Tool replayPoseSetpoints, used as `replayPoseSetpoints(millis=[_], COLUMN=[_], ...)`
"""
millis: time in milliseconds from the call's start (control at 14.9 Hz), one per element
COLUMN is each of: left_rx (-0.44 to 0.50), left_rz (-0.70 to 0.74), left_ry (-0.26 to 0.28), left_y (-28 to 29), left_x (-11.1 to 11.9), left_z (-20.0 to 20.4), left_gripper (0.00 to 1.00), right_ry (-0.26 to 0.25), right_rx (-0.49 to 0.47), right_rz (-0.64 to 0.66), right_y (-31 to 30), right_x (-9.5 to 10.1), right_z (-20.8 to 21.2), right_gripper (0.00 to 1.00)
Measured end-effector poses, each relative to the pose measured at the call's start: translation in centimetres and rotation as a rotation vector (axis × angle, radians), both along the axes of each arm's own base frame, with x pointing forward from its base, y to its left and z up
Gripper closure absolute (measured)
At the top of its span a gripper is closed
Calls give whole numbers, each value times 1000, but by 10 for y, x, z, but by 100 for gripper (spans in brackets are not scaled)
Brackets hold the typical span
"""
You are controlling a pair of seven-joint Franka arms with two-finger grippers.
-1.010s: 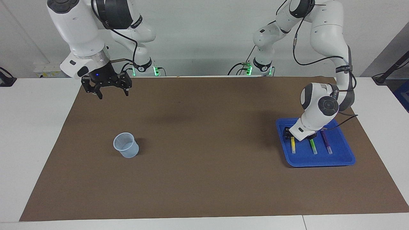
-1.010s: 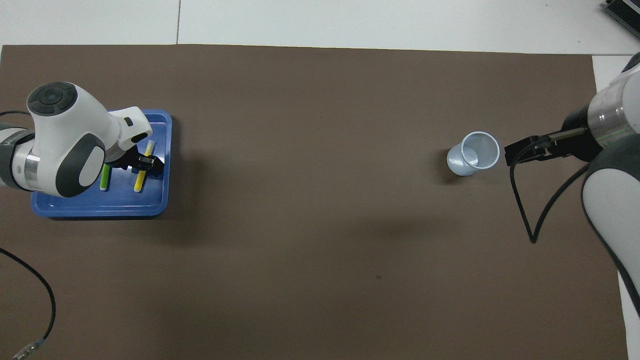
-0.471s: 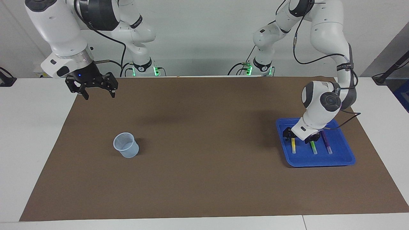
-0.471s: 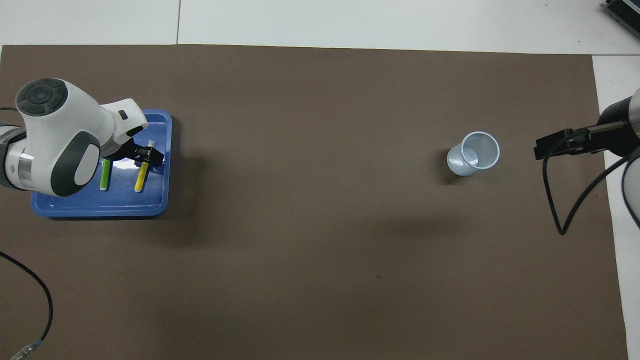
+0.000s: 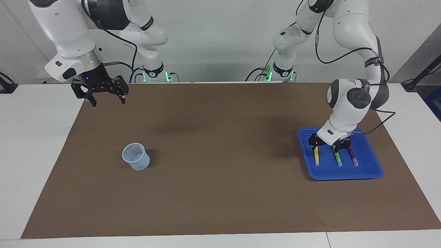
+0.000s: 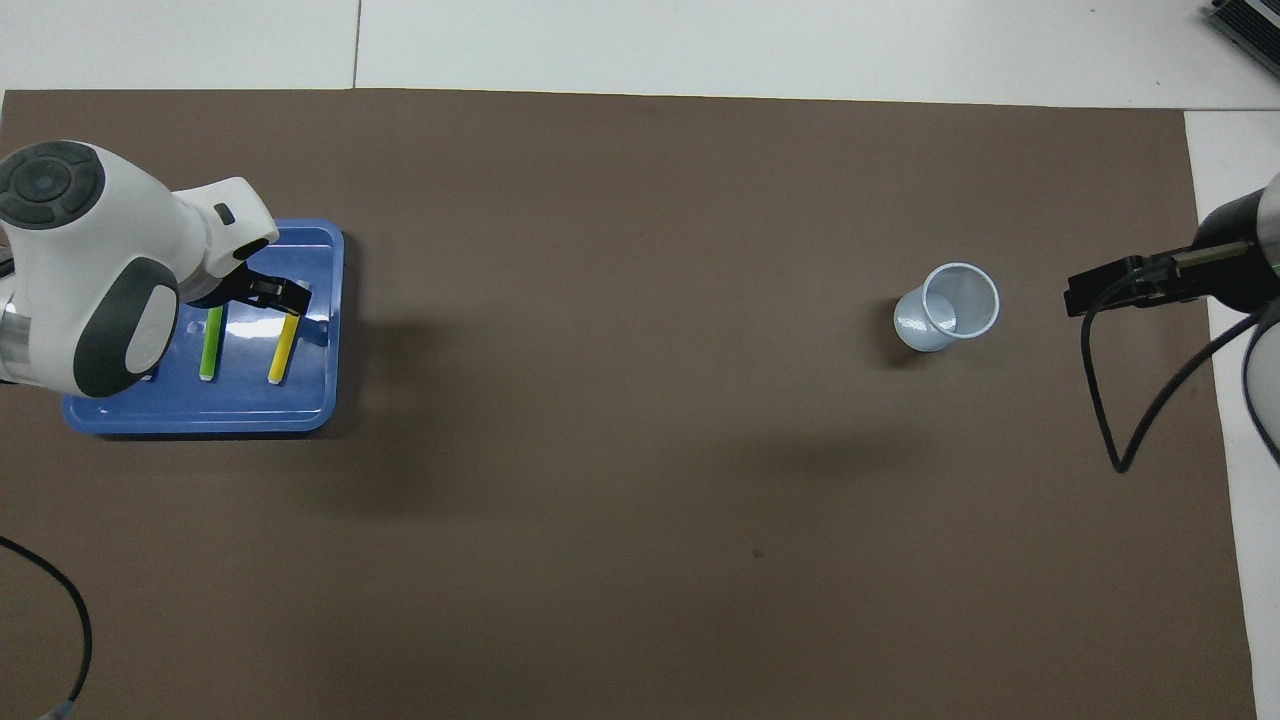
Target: Right arm passes pens to left for tray arrangement
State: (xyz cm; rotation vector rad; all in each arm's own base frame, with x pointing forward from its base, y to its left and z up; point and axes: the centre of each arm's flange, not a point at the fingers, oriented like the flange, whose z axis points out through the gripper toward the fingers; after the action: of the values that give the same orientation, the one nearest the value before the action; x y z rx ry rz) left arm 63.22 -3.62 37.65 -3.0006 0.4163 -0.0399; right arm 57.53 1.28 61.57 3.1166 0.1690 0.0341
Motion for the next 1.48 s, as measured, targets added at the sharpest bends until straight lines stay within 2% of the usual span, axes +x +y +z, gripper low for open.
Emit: replayPoseSetpoints(millis=[539,741,875,1144,1481], left_rx=[30,-69,-85,-39,21], left_rz=[-4,95,138,136,151], left_ry=[-15,15,16,32,4], left_y=[-18,-13,4,-3,-13], left_x=[-6,-12,-16,-24,-34], left_z=[48,83,104,135,183], left_gripper=[0,0,0,0,0], right_ry=[0,0,0,-1,-1], right_rx=[9,10,17,22,22], right_rz=[0,0,0,-1,-1], right_y=[1,1,2,2,2], right_x=[0,0,0,0,0], right_z=[0,0,0,0,0], right_gripper=[0,0,0,0,0])
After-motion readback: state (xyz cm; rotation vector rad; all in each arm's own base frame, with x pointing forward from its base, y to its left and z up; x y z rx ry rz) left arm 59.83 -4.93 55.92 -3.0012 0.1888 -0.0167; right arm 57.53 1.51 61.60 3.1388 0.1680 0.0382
